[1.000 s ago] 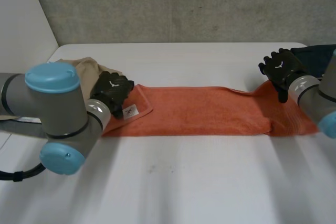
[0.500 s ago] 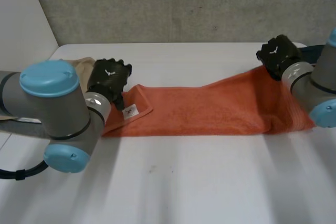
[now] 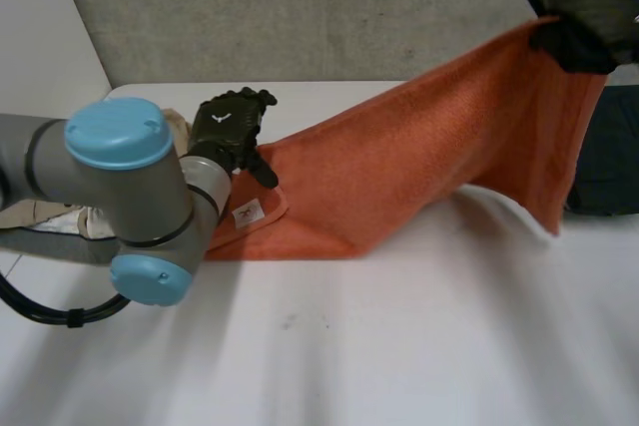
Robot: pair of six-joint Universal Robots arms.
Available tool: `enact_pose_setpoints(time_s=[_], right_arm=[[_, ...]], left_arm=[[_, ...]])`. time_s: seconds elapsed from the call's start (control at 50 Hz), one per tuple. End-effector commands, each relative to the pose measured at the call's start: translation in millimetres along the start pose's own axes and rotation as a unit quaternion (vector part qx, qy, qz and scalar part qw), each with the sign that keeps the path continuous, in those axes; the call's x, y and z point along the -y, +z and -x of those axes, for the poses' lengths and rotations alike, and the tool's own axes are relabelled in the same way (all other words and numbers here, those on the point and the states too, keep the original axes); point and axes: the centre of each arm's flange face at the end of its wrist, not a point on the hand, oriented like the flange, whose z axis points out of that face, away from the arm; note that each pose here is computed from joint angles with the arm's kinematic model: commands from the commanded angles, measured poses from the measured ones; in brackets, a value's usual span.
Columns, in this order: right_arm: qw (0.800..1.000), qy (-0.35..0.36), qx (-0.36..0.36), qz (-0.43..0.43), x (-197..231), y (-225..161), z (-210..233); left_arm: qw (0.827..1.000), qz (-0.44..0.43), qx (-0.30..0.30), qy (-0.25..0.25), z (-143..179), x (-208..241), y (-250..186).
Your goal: Fold the laundry.
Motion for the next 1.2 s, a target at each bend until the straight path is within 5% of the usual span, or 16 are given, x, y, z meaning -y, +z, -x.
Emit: enact_pose_setpoints(time_s=[0.02,0.16,0.38,0.52,0.58,0.66,0.9,1.2], right_arm=[[0.999,0.006,-0.006,-0.053,34,-18,-8],[0.997,0.002,-0.012,-0.070,47,-25,-10],[0.997,-0.002,-0.019,-0.074,51,-27,-14],[0.998,0.002,-0.019,-0.054,36,-21,-14],[1.000,0.017,-0.011,-0.021,12,-7,-11],[1.000,0.029,0.000,0.006,-9,2,-6],[0.999,0.042,0.013,0.018,-18,3,3],[0.998,0.050,0.024,0.036,-30,-2,11]], left_arm=[[1.000,0.014,-0.011,0.009,-9,-24,16],[0.999,0.032,-0.022,0.013,-12,-50,29],[0.986,0.055,-0.160,0.009,-34,-82,43],[0.994,0.046,-0.054,0.083,-3,-75,51],[0.987,0.037,0.024,0.156,32,-52,51],[0.975,0.032,0.054,0.215,51,-35,42],[0.981,0.076,-0.055,0.171,-17,-55,-24],[0.976,0.087,-0.077,0.187,-36,-90,-8]])
